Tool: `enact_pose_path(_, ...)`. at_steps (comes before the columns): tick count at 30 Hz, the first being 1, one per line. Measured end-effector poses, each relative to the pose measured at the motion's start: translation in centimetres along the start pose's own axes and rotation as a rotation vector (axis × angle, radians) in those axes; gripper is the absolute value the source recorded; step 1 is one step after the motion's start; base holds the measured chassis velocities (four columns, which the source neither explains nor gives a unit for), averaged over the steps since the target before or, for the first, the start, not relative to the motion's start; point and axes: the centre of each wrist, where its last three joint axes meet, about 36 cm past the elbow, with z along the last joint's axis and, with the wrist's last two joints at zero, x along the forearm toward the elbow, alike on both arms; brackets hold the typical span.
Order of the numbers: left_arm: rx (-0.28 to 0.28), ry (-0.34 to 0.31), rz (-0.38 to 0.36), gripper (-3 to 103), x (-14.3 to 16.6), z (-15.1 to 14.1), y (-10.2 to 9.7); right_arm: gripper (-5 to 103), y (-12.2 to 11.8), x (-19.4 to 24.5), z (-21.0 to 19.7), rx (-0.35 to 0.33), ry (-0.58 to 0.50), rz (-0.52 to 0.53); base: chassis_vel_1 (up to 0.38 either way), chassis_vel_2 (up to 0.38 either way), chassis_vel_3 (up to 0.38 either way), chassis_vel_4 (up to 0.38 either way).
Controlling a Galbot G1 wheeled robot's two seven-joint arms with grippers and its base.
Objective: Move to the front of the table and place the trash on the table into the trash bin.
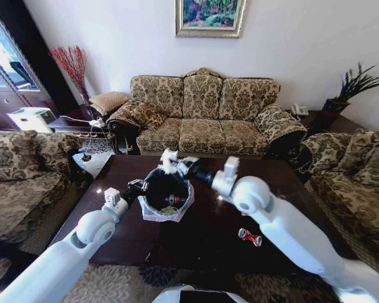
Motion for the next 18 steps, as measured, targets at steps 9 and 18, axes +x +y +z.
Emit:
enact_pose_path(9,0.014,-0.022,0.007,3,0.4,-0.6,-0.3,20,-0.3,0.0,1.2,0.034,0.044,0.036,0.0,0.0,0.0,0.0)
enact_pose_path(18,0.026,-0.023,0.01,3,0.4,-0.6,-0.7,47,-0.9,-0.2,1.8,0.037,0.038,0.064,0.0,0.0,0.0,0.0)
